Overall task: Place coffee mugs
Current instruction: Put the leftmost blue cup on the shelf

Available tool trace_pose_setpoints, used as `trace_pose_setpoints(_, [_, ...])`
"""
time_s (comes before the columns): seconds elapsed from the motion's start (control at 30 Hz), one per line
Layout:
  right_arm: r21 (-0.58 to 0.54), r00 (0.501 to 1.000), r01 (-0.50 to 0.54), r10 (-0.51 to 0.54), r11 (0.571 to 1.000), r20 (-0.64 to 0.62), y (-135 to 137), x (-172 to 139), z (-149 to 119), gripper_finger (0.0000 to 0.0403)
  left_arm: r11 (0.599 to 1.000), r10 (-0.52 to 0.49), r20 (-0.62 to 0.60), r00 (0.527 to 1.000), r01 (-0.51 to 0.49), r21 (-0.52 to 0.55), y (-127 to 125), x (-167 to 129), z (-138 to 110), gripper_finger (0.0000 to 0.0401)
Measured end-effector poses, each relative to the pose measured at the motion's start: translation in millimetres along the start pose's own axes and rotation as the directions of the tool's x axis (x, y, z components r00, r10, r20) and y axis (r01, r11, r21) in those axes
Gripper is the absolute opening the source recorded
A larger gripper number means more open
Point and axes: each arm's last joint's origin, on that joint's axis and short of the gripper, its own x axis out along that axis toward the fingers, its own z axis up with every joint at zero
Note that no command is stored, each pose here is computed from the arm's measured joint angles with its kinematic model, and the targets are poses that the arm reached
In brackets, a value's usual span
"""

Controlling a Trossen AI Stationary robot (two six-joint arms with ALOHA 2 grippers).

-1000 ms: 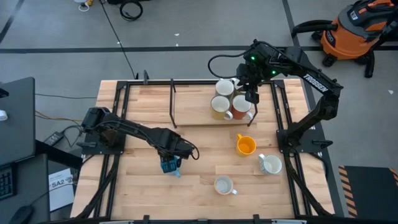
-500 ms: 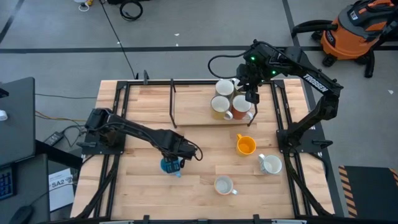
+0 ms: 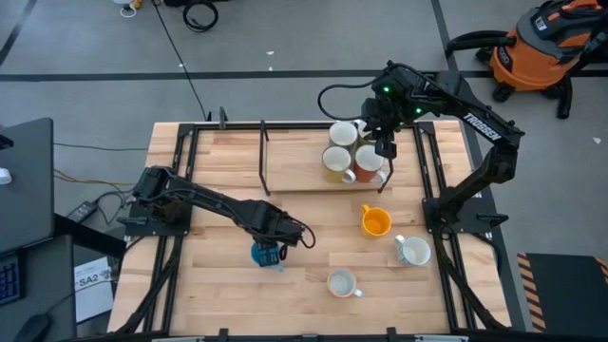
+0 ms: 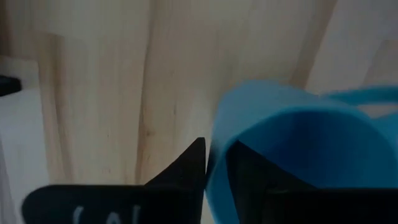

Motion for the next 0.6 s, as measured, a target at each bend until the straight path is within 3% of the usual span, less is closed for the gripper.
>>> trace_pose_setpoints(0.2, [0.0,1.0,0.0,0.0,1.0,0.0,0.0,0.0,0.0,0.0117,0.999,-0.031,0.053,0.998,0.032,-0.018,2.8,0.0,7.8,0.0023])
trace_pose_setpoints(0.43, [0.0,1.0,0.0,0.0,1.0,0.0,0.0,0.0,0.0,0.0117,0.997,-0.07,0.14,0.988,0.072,-0.014,11.8,-1.7,22.0,0.0024])
trace_pose_setpoints(0.6, [0.002,1.0,-0.004,0.004,1.0,-0.014,0.4,0.0,-1.4,0.0117,0.994,-0.111,0.213,0.971,0.11,0.019,29.2,-20.5,41.0,0.0022])
